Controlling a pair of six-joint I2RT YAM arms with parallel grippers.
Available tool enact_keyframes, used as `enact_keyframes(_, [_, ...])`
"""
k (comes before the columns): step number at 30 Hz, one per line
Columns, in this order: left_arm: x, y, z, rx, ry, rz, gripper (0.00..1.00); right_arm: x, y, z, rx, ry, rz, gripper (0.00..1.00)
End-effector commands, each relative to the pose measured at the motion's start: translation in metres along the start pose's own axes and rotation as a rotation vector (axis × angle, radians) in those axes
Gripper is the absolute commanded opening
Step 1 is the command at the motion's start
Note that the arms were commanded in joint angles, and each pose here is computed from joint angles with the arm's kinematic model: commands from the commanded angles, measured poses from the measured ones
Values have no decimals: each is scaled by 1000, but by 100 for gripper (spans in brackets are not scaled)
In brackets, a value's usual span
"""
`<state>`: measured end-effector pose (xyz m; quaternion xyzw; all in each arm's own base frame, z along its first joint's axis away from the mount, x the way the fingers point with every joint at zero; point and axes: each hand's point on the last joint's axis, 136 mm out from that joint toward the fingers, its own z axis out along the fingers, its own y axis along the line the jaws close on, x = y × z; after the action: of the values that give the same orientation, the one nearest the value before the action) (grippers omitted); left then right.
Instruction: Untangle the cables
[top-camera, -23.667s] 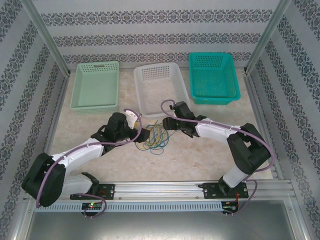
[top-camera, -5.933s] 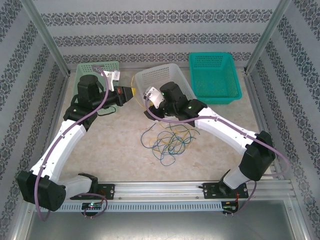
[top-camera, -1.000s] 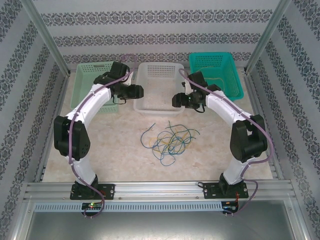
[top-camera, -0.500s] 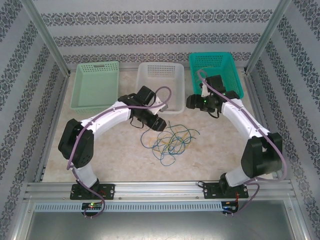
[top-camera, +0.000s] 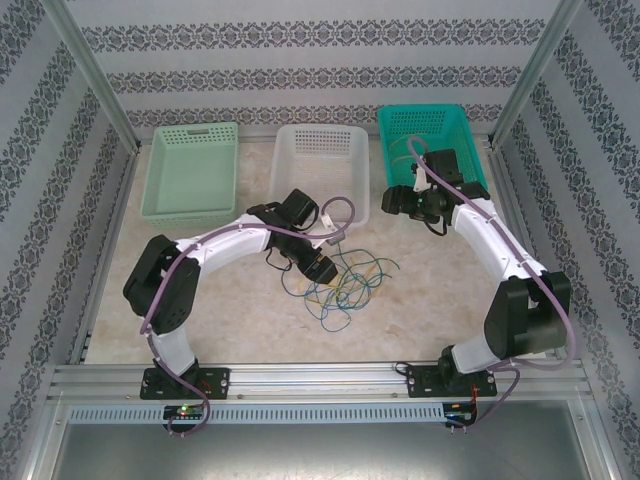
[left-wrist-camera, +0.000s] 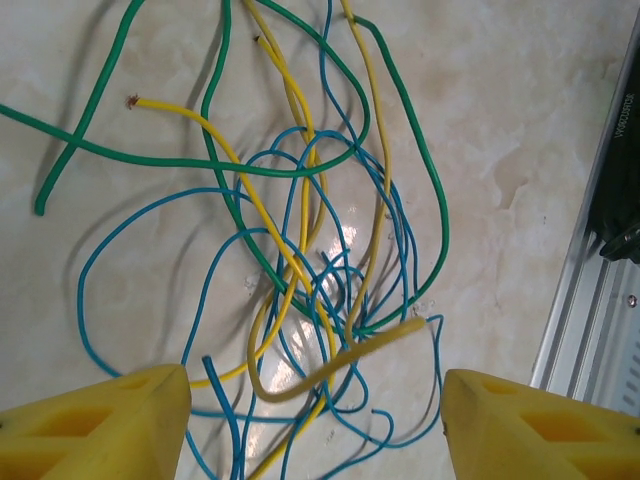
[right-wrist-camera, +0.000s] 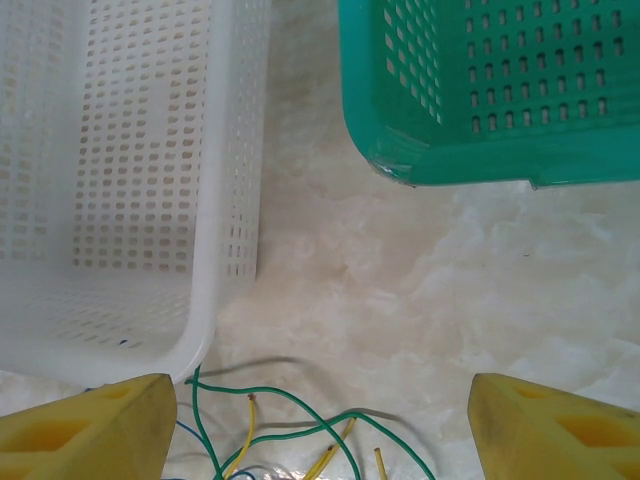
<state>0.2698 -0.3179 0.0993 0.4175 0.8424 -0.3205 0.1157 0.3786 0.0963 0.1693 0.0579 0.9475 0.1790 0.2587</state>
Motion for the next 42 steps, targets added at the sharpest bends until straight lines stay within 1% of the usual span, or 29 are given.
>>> enact_keyframes(1, [-13,-1,9,27,-25,59,64,7,-3,-2,4,11,2,77])
enact_keyframes(5, [-15,3,16,28,-22,50,59,5,-2,-5,5,3,-1,78])
enact_keyframes(7, [-16,4,18,26,-27,49,53,4,-2,-6,4,-3,-2,78])
enact_keyframes(8, [-17,5,18,25,-30,48,48,4,-2,-6,4,-4,-2,78])
enact_keyframes(10, [-21,5,16,17,-43,47,30,4,-1,-7,0,-3,-4,78])
enact_keyframes(13, [-33,3,3,-18,-89,52,10,7,2,-7,-7,5,-26,78])
enact_keyframes(16, [-48,8,-19,-115,-127,47,0,13,16,-10,-22,-25,-118,78])
enact_keyframes(20, [-68,11,-48,-198,-169,47,0,24,37,-15,-96,-72,-171,80])
enact_keyframes(26, [-94,6,-81,-242,-215,37,0,34,48,-26,-185,-110,-195,80])
enact_keyframes(28, [-102,2,-88,-235,-238,31,0,37,54,-32,-214,-135,-222,82])
enact_keyframes(32, [-109,-2,-91,-207,-260,4,0,44,61,-36,-253,-156,-252,82])
enact_keyframes(37, [-113,-2,-93,-193,-282,-28,0,73,80,-29,-281,-108,-311,79])
enact_keyframes(39, [-116,-1,-96,-203,-293,-39,0,82,75,-27,-244,-105,-294,75])
enact_keyframes(42, [-118,1,-99,-218,-305,-50,0,92,54,-27,-170,-134,-235,65])
